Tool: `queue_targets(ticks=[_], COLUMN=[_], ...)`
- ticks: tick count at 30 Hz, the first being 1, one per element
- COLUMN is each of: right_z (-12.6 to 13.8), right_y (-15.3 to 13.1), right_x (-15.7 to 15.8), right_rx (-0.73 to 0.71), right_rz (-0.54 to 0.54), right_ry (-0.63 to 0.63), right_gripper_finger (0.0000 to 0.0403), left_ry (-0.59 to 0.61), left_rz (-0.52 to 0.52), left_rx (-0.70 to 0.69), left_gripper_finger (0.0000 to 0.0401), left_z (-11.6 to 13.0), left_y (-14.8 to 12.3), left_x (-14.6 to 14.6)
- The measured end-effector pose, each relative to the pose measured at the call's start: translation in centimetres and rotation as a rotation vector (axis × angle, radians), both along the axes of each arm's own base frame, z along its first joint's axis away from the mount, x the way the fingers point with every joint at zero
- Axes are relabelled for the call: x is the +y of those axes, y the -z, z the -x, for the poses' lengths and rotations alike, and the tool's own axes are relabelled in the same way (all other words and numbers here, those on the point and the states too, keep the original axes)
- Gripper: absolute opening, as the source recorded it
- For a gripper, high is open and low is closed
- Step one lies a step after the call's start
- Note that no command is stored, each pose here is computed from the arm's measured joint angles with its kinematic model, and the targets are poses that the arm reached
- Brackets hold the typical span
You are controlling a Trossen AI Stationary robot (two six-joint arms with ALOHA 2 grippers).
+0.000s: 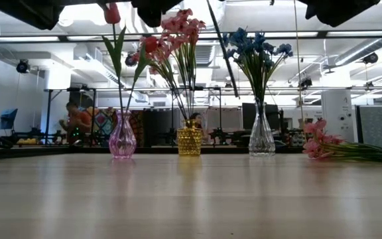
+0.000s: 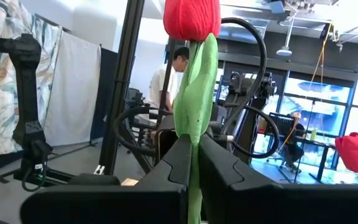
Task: Sort flowers into vase by color
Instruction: Put the red flower into the violet vase
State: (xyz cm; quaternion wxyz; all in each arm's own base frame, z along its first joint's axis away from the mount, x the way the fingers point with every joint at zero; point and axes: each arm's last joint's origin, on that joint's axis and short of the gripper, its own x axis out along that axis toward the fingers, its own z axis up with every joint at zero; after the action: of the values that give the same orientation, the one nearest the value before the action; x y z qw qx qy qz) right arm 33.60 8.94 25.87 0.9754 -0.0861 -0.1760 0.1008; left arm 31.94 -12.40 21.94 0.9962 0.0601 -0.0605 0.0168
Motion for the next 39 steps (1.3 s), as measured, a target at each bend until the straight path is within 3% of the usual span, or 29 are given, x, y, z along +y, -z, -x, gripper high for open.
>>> queue_targets(ticks=[8,12,19,25,34,39], right_z=[0.0,-0.1,-0.1,0.4,2.3,3.1], right_y=[0.0,0.2,0.2,-0.3,-2.9,-3.5], right_x=[0.0,0.0,0.0,-0.1,-0.9,-1.3], right_rx=[0.014,0.032,0.058,0.111,0.162,0.225], right_rz=[-0.039,-0.058,-0.086,-0.081,-0.096,-0.110], right_ry=[-0.007,-0.013,-0.023,-0.020,0.055,0.107], right_gripper_finger=[0.0013,0.0035,0.0124,0.0177,0.0196,0.0196], left_ry=[-0.026,-0.025,-0.035,-0.120,-0.167,-0.315], left_rz=[-0.001,-0.003,-0.010,-0.018,0.042,0.077], left_rx=[0.013,0.024,0.039,0.121,0.284,0.323], left_gripper_finger=[0.0009,0.0012,0.0002,0.0001,0.0000,0.0000], left_z=[0.1,0.1,0.3,1.3,4.3,6.6], left_y=[0.1,0.2,0.0,-1.1,-3.3,-4.7], left_x=[0.1,0.1,0.2,0.5,1.8,2.8])
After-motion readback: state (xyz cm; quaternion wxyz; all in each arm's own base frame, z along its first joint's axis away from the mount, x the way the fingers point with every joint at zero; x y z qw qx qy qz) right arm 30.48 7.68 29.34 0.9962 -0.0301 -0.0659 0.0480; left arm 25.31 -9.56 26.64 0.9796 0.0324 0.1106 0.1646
